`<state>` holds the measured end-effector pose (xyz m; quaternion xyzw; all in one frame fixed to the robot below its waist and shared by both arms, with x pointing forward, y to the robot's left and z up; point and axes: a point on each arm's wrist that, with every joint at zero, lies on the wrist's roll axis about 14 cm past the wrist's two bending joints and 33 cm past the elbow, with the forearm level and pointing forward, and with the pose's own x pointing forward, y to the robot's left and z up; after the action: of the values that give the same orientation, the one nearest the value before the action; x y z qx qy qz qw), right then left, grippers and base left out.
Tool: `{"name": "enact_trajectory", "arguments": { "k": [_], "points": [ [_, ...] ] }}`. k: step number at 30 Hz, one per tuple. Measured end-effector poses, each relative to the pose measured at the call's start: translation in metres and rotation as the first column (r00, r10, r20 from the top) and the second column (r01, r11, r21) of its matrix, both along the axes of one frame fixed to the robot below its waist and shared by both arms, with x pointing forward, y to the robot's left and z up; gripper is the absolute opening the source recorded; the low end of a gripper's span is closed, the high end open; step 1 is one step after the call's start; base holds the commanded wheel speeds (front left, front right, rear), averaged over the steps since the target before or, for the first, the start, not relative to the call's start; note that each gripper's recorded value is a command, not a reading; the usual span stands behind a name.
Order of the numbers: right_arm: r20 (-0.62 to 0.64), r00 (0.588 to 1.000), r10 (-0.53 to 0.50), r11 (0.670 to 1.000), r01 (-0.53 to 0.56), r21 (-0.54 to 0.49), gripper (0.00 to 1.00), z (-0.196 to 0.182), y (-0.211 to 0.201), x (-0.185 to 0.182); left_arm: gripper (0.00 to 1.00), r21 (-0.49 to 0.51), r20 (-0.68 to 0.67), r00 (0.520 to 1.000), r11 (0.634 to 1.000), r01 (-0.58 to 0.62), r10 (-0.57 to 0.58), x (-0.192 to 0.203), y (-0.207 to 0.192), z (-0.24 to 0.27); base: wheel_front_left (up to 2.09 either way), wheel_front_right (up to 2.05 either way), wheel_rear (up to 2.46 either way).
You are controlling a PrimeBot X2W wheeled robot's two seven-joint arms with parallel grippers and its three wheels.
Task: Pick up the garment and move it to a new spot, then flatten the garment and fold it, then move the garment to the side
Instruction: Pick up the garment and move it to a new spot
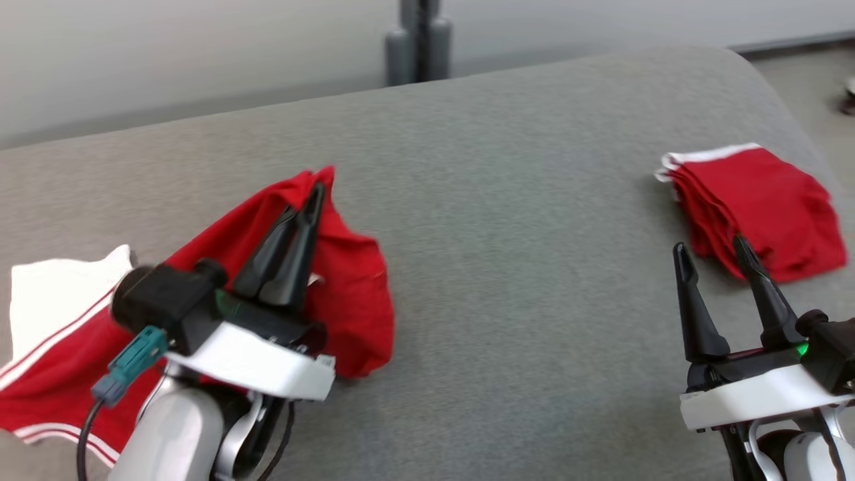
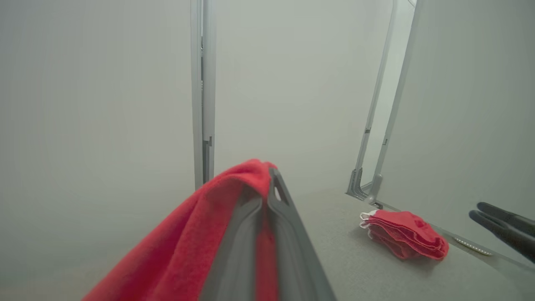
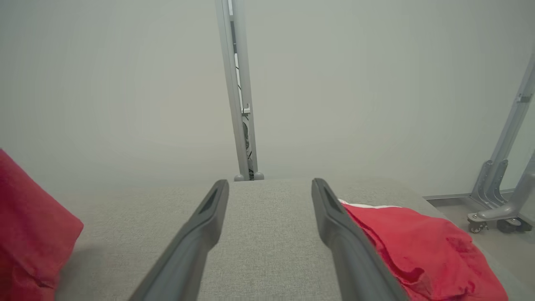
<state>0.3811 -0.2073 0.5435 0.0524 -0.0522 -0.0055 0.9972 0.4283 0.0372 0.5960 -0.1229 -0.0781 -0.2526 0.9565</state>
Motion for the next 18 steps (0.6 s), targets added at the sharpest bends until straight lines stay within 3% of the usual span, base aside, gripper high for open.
{"name": "enact_trajectory", "arguments": {
  "k": [7, 17, 18],
  "points": [
    [-0.032, 0.993, -0.116, 0.993, 0.116, 0.009, 1.0, -0.014, -0.035, -0.02, 0.0, -0.013, 0.004, 0.977, 0.977, 0.212, -0.212, 0.021, -0.076, -0.003, 0.0, 0.0, 0.0],
    [-0.125, 0.974, -0.19, 0.981, 0.194, 0.02, 1.0, -0.054, -0.055, -0.02, 0.0, 0.039, -0.257, 0.91, 0.937, 0.347, -0.326, 0.054, -0.126, -0.122, 0.0, 0.0, 0.0],
    [-0.135, 0.971, -0.196, 0.98, 0.2, 0.017, 1.0, -0.057, -0.057, -0.02, 0.13, 0.039, -0.273, 0.904, 0.935, 0.354, -0.331, 0.055, -0.128, -0.131, 0.0, 0.0, 0.0]
  ]
}}
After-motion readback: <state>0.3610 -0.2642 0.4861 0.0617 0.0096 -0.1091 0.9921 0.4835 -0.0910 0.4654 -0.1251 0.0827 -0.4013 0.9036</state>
